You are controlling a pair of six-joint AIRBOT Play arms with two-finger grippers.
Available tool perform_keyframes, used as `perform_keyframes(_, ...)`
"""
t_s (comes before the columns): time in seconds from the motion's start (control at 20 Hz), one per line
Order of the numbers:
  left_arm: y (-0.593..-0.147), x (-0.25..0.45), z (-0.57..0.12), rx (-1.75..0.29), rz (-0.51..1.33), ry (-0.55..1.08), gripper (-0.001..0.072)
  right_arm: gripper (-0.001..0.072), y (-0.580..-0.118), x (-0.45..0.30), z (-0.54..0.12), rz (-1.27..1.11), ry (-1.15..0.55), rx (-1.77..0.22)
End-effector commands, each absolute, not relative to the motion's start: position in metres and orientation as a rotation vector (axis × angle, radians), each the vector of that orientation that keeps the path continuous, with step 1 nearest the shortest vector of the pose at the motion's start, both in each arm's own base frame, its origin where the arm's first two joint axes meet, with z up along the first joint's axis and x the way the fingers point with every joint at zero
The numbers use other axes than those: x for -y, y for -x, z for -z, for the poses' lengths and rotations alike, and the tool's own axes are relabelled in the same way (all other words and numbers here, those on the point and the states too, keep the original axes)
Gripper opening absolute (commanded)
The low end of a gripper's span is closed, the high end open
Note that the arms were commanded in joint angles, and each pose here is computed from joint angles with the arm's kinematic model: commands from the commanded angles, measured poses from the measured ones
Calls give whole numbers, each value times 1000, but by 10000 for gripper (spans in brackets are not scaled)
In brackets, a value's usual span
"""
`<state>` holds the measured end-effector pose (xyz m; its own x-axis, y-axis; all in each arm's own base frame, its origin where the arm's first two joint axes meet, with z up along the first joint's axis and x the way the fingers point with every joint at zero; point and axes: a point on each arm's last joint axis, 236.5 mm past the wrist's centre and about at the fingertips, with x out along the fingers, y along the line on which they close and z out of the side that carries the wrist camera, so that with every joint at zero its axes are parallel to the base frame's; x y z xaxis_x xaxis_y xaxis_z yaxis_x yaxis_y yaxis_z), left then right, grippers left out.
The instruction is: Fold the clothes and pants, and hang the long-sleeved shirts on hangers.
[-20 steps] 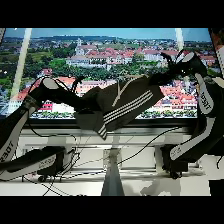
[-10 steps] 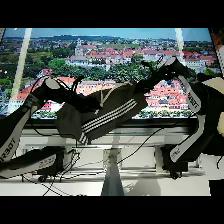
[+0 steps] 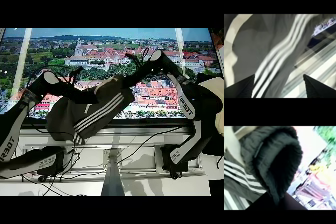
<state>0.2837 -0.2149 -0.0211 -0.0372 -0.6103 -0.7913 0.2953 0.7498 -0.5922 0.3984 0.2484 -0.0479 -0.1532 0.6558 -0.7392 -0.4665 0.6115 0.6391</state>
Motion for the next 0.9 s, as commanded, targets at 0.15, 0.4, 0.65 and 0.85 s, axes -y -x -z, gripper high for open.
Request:
perform_keyframes(0.15,-334,193,-44,-1199,733,-12,690,20,-480,-177,-110,-620,-14,-1028)
perform_keyframes(0.4,-332,192,-114,-1010,743,-40,690,20,-467,-35,-227,-101,5,-837)
perform_keyframes(0.65,-315,188,-158,-886,747,-58,690,20,-383,88,-279,307,-176,-809)
perform_keyframes(0.85,-309,187,-172,-844,748,-63,690,20,-295,176,-286,724,-486,-788)
